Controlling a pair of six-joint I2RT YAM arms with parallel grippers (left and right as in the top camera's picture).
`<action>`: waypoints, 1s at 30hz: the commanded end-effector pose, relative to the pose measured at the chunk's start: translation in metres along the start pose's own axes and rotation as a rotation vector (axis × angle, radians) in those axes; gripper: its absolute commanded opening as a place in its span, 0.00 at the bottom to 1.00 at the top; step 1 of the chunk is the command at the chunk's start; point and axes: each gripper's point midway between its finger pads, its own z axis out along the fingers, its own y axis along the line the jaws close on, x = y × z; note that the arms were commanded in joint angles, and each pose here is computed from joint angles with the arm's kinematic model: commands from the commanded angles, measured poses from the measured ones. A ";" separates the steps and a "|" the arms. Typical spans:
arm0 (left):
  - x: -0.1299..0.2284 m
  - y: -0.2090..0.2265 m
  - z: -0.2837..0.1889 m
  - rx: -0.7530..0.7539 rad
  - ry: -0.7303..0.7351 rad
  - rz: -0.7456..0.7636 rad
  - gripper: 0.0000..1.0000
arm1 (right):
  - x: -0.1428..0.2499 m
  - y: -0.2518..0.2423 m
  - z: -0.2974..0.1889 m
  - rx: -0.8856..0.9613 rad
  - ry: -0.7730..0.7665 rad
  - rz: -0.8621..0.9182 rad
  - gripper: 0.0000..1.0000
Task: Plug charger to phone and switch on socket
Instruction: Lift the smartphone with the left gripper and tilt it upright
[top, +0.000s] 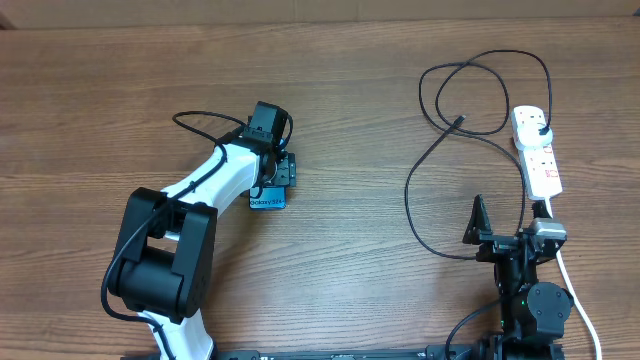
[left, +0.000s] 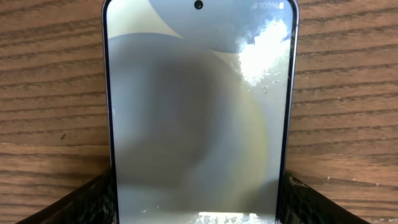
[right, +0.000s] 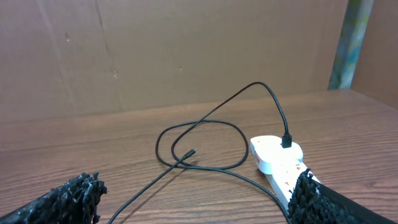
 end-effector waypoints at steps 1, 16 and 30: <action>0.040 -0.006 0.025 0.057 0.154 -0.041 0.76 | 0.001 -0.001 0.000 0.006 -0.006 -0.002 1.00; 0.019 -0.039 -0.001 0.205 0.183 -0.050 0.70 | 0.001 -0.001 0.000 0.006 -0.006 -0.002 1.00; 0.026 -0.085 -0.031 0.481 0.298 -0.062 0.67 | 0.001 -0.001 0.000 0.006 -0.006 -0.002 1.00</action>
